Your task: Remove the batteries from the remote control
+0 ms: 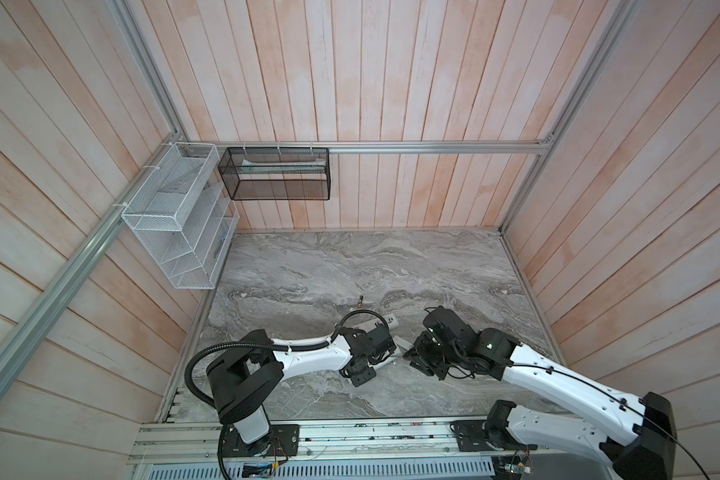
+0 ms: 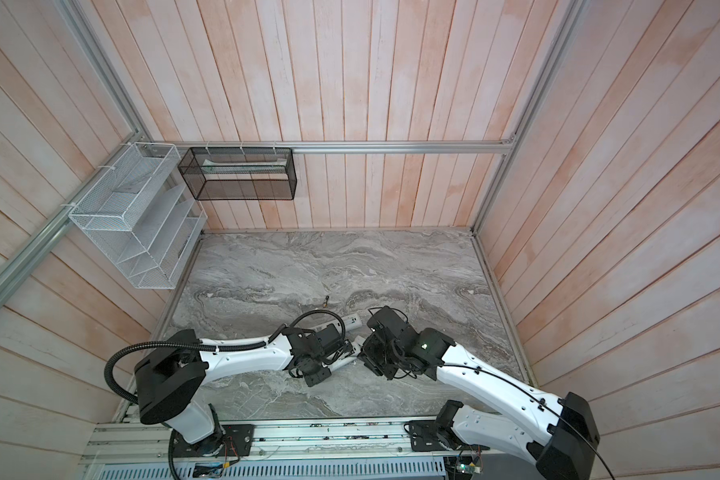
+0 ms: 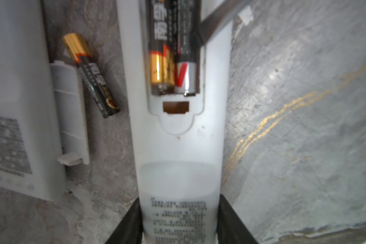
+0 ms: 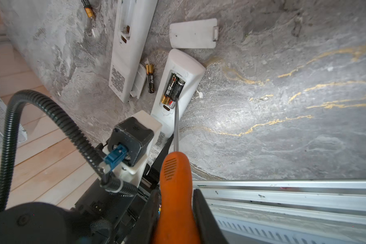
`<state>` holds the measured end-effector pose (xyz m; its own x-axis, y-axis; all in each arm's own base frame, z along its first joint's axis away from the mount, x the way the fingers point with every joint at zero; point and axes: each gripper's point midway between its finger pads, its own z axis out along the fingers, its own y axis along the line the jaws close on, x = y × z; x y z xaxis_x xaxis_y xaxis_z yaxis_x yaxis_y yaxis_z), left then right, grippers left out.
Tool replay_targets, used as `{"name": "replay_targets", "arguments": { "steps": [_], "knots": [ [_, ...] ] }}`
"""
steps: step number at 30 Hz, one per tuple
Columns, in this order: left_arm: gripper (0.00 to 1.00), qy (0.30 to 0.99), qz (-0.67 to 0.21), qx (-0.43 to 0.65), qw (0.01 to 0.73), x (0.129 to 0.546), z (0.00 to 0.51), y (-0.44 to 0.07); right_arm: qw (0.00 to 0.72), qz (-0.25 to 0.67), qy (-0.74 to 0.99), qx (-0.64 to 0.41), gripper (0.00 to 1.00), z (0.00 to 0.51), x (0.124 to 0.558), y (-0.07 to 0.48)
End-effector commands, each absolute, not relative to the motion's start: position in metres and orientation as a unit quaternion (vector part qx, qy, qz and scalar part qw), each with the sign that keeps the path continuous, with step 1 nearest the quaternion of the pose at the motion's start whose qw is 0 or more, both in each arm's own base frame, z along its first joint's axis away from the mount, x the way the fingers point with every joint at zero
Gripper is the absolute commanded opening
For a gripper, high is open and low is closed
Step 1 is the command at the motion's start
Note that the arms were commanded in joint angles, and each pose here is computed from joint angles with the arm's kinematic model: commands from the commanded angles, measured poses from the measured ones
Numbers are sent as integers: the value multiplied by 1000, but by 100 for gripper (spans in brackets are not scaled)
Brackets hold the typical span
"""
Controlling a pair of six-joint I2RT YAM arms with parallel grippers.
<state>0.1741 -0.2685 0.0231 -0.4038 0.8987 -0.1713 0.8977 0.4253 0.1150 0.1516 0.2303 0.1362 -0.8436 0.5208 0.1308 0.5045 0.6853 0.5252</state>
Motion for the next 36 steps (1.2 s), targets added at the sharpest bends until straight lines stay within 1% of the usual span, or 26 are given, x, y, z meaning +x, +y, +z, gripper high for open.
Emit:
{"name": "replay_targets", "arguments": {
  "steps": [1, 7, 10, 13, 19, 22, 28, 36],
  "knots": [
    [8, 818, -14, 557, 146, 178, 43, -291, -52, 171, 957, 229, 0, 80, 138, 211],
    [8, 814, -12, 561, 149, 175, 43, -296, -78, 161, 968, 177, 0, 63, 163, 242],
    [8, 815, -29, 561, 142, 170, 43, -300, -75, 156, 971, 163, 0, 55, 165, 250],
    [8, 816, -46, 561, 131, 163, 41, -302, -51, 163, 971, 168, 0, 50, 152, 247],
    [8, 827, -93, 545, 99, 156, 35, -301, -25, 226, 952, 207, 0, 29, 93, 234],
    [8, 833, -108, 535, 89, 158, 35, -299, 1, 252, 945, 209, 0, 25, 77, 226],
    [8, 841, -136, 520, 66, 161, 32, -295, 45, 285, 937, 196, 0, 10, 63, 211],
    [8, 842, -131, 520, 57, 162, 29, -291, 77, 279, 937, 193, 0, 10, 61, 190]
  ]
}}
